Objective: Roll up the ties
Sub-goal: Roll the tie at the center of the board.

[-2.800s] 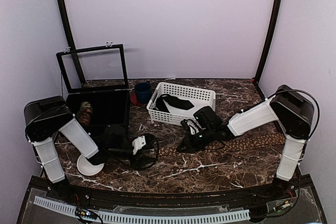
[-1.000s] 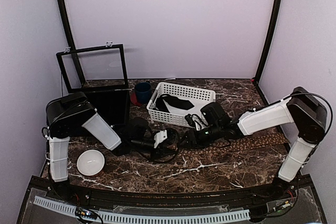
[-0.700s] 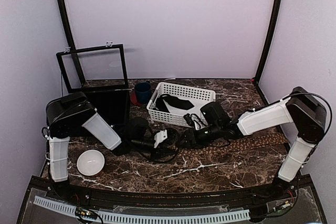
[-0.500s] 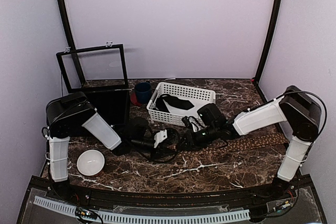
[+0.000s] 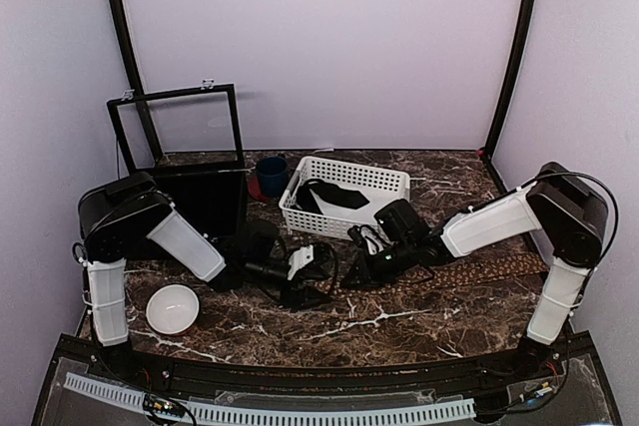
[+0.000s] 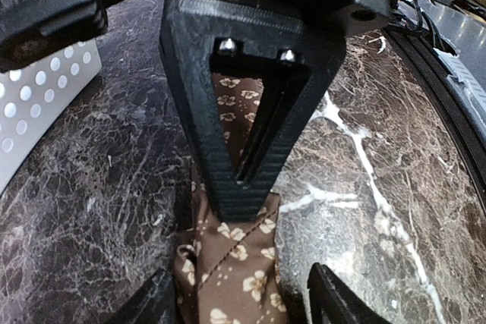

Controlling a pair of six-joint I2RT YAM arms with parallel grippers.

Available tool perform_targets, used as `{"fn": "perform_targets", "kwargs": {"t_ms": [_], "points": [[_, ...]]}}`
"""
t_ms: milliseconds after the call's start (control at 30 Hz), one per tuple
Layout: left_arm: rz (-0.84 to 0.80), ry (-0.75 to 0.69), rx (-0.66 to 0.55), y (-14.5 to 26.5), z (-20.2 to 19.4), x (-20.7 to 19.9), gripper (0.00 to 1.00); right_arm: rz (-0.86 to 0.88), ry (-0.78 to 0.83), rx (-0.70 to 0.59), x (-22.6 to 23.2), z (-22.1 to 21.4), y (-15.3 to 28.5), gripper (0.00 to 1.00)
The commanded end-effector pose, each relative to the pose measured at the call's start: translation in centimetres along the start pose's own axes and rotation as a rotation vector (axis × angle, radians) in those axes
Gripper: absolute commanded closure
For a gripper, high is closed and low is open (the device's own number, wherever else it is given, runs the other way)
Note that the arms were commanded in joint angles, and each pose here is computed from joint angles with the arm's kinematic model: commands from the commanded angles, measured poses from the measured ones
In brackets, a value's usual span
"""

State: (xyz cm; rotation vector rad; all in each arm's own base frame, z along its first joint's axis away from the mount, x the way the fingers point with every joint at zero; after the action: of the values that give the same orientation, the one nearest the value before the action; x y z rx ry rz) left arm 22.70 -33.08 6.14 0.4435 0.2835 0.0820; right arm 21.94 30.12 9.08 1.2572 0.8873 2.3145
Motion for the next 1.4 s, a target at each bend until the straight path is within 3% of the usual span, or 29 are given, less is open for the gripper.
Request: {"fn": "perform_targets", "kwargs": {"t_ms": [0, 200, 467, 533, 700, 800, 867, 1000, 1233, 1367], "points": [[-0.005, -0.012, -0.020, 1.5, 1.3, -0.8, 0.34, -0.037, -0.022, 0.023, -1.5, -1.2, -0.4, 1.00], [0.010, -0.016, -0.021, 0.5, 0.9, -0.5, 0.27, -0.062, -0.039, 0.031, -2.3, -1.8, -0.3, 1.00], [-0.029, -0.027, 0.021, -3.1, 0.0, -0.6, 0.28, -0.058, -0.045, 0.029, -2.4, -1.8, -0.3, 1.00], [-0.034, -0.021, 0.040, -3.3, -0.4, -0.6, 0.33, -0.050, -0.042, 0.022, -2.2, -1.6, -0.2, 1.00], [-0.028, -0.016, 0.099, -2.4, -2.0, -1.1, 0.64, -0.001, -0.025, -0.014, -0.9, -0.5, 0.4, 1.00], [-0.013, -0.007, 0.123, -1.6, -2.8, -1.4, 0.70, 0.014, -0.010, -0.031, -0.1, -0.1, 1.1, 1.00], [0.006, 0.005, 0.131, -1.2, -3.1, -1.3, 0.65, 0.012, -0.002, -0.041, 0.2, 0.2, 1.5, 1.00], [0.022, 0.004, 0.102, -0.5, -2.7, -1.4, 0.45, 0.007, -0.001, -0.028, 0.0, -0.1, 1.4, 1.00], [0.004, -0.054, 0.024, 0.3, -0.9, -2.1, 0.47, 0.023, -0.009, -0.018, -0.2, -0.1, 0.7, 1.00], [0.035, -0.084, -0.027, 1.1, 0.1, -2.3, 0.41, 0.030, -0.002, -0.016, 0.0, -0.2, 0.9, 1.00]]}}
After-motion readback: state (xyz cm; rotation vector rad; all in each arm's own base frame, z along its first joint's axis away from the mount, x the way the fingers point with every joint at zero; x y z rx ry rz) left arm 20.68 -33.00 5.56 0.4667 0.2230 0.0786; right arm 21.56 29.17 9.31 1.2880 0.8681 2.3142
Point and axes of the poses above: each gripper's point midway between its finger pads, its own y axis back along the fingers, its own x axis along the line the jaws close on, z = x × y, the point moved 8 cm from there along y, back along the fingers, and after that the axes turned 13 degrees about y, right-handed, at the moved point
